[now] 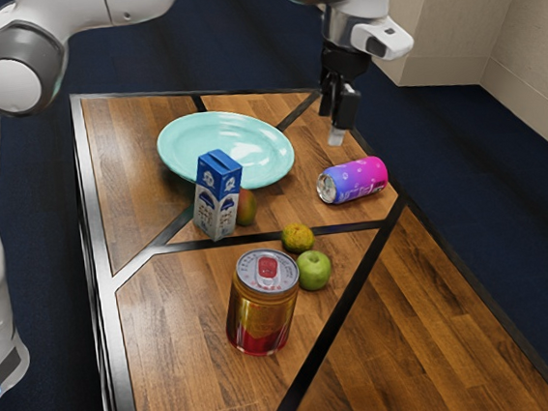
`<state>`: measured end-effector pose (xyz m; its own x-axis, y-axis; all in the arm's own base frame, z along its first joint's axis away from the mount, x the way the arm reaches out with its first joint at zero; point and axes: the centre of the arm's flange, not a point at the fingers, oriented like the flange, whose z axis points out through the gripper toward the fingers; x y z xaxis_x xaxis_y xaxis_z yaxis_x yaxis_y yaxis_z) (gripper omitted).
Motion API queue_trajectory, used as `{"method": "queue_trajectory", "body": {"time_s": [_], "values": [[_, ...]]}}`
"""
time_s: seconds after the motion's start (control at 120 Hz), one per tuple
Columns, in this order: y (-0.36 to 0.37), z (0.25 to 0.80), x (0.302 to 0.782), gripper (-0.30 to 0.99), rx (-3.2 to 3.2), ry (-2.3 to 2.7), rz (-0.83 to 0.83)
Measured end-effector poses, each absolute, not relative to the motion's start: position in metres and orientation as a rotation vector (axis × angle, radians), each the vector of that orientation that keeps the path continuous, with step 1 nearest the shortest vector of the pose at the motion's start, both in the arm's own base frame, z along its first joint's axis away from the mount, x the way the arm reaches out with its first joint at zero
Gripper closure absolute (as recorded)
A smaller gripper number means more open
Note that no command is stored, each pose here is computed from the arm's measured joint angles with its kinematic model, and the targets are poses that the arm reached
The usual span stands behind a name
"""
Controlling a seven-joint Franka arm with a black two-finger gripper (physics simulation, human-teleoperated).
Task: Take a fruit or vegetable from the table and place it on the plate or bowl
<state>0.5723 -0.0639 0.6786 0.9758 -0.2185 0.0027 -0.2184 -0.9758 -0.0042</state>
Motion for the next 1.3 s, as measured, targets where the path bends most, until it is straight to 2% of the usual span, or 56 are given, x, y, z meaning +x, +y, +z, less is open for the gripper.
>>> {"method": "queue_trajectory", "body": {"time_s": [0.217,0.458,0.717,0.875,1.15,1.3], "values": [[-0.046,0.655,0.588,0.00,-3.111,0.283,0.044],[-0.086,0.678,0.645,0.00,-3.113,0.477,-0.235],[-0.127,0.692,0.641,0.00,-3.052,0.694,-0.334],[-0.150,0.677,0.654,0.00,-3.074,0.784,-0.346],[-0.170,0.717,0.638,0.00,-3.063,0.854,-0.498],[-0.184,0.705,0.641,0.00,-3.038,0.839,-0.462]]}}
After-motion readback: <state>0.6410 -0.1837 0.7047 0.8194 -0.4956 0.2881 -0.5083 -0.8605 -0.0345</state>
